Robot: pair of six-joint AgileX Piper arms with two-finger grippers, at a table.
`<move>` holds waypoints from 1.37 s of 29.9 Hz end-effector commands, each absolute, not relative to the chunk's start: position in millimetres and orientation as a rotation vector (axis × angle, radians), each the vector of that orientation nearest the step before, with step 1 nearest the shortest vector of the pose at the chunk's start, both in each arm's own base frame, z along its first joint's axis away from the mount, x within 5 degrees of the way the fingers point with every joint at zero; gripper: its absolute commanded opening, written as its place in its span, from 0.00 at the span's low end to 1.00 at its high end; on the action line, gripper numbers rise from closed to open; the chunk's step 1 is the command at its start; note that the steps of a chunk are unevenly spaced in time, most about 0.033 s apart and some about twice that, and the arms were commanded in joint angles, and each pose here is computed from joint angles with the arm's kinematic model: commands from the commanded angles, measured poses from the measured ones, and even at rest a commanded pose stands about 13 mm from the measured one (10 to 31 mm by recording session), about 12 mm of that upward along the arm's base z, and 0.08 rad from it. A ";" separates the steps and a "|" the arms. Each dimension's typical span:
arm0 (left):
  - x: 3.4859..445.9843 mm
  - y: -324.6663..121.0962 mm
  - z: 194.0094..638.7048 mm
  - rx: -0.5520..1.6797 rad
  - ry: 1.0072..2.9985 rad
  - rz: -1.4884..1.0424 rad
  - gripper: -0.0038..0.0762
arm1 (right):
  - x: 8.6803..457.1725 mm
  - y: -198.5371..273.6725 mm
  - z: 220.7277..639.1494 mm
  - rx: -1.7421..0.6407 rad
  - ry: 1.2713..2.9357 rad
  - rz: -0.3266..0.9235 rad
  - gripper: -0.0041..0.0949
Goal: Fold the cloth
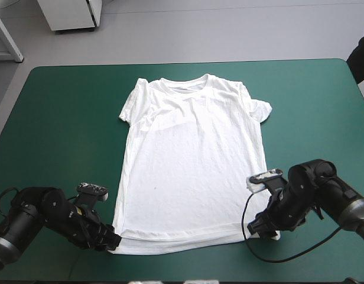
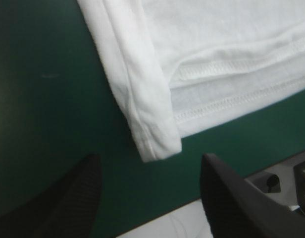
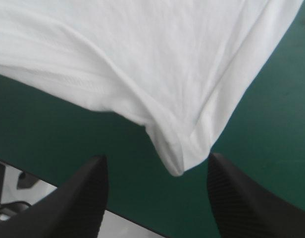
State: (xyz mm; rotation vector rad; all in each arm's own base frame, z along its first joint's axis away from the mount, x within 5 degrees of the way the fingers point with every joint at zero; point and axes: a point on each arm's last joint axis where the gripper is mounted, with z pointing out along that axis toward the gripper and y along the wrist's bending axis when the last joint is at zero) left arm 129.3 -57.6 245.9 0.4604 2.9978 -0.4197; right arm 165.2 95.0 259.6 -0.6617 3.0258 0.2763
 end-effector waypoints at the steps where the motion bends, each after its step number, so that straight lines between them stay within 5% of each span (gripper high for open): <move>1: 132.7 -62.0 283.8 0.480 2.942 -0.465 0.61 | 169.5 97.7 308.5 -0.616 2.872 0.324 0.62; 8: 163.8 -66.8 377.8 0.361 2.496 -0.449 0.61 | 196.7 88.2 373.8 -0.410 2.562 0.132 0.62; 14: 209.9 -69.9 405.3 0.302 2.337 -0.347 0.61 | 224.1 81.4 395.3 -0.210 2.333 0.036 0.62; 33: 372.4 -90.1 303.7 0.338 2.591 -0.094 0.67 | 309.0 81.8 373.9 -0.179 2.364 0.010 0.62; 41: 404.1 -91.1 254.7 0.312 2.717 -0.103 0.67 | 320.4 85.3 359.2 -0.236 2.401 -0.021 0.61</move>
